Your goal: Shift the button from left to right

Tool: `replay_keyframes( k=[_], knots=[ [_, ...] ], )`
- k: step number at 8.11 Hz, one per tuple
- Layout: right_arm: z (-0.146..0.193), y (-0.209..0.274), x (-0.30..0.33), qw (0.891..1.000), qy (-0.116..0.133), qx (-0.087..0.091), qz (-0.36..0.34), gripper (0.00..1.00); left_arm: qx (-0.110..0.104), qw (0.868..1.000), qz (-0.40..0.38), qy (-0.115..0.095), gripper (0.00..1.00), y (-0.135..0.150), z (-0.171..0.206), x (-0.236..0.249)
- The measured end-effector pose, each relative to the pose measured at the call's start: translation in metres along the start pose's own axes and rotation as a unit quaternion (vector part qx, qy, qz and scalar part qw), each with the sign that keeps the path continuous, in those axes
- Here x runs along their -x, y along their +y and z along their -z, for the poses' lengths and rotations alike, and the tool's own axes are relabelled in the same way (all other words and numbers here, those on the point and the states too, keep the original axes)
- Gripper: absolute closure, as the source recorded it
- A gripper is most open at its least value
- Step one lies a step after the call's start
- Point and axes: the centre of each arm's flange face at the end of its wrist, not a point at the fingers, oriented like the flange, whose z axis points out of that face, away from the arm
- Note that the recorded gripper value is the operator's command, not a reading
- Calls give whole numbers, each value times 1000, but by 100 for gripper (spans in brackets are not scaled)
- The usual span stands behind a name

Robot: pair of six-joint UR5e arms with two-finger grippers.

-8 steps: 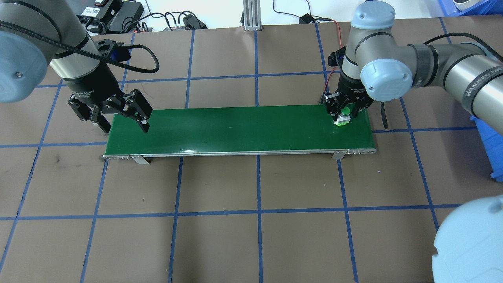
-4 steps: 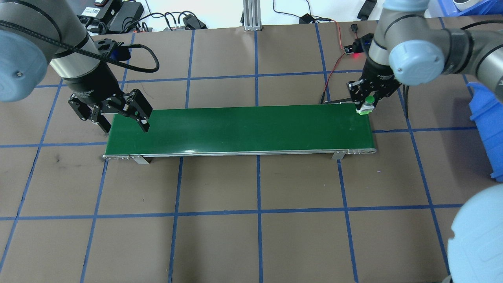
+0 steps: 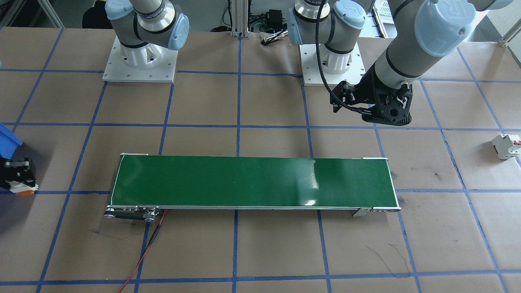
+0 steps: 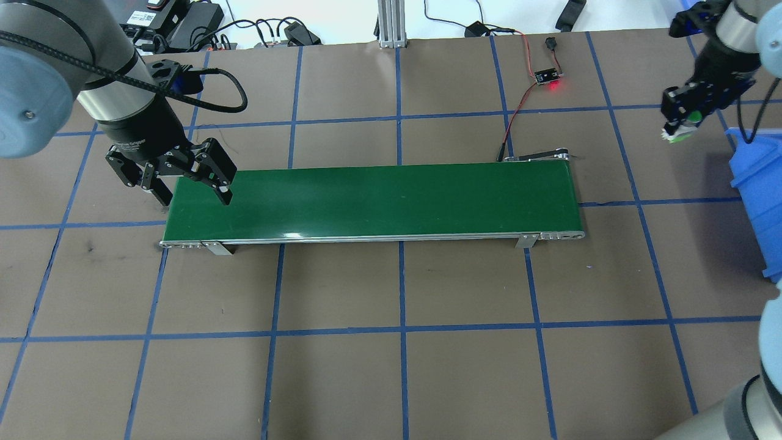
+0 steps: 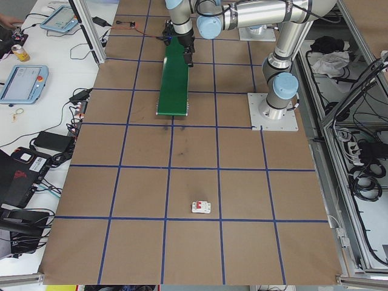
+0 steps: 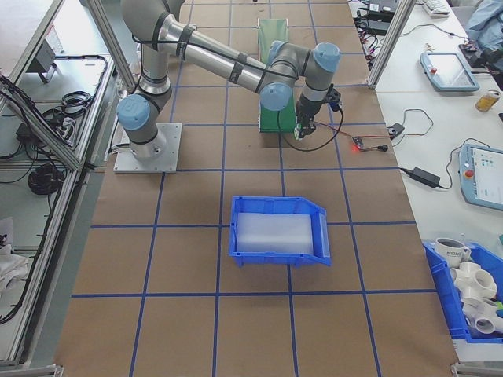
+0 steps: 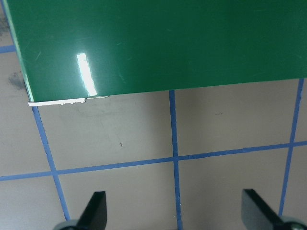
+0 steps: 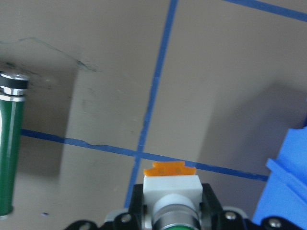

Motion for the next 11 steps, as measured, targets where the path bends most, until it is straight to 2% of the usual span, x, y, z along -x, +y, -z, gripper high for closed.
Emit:
replay_keyframes(
  k=[4, 5, 8, 10, 11],
  knots=[
    [16, 95, -168, 998, 49, -35, 9, 100, 1, 1000, 0, 0, 0, 0, -1, 0],
    [9, 113, -196, 998, 55, -37, 15, 100, 1, 1000, -1, 0, 0, 0, -1, 0],
    [-67, 122, -249, 998, 43, -30, 35, 100, 2, 1000, 0, 0, 0, 0, -2, 0],
    [-102, 124, -254, 999, 28, -19, 42, 66, 2, 1000, -1, 0, 0, 0, -2, 0],
    [-112, 125, -252, 998, 26, -16, 48, 44, 2, 1000, -1, 0, 0, 0, -2, 0]
  ],
)
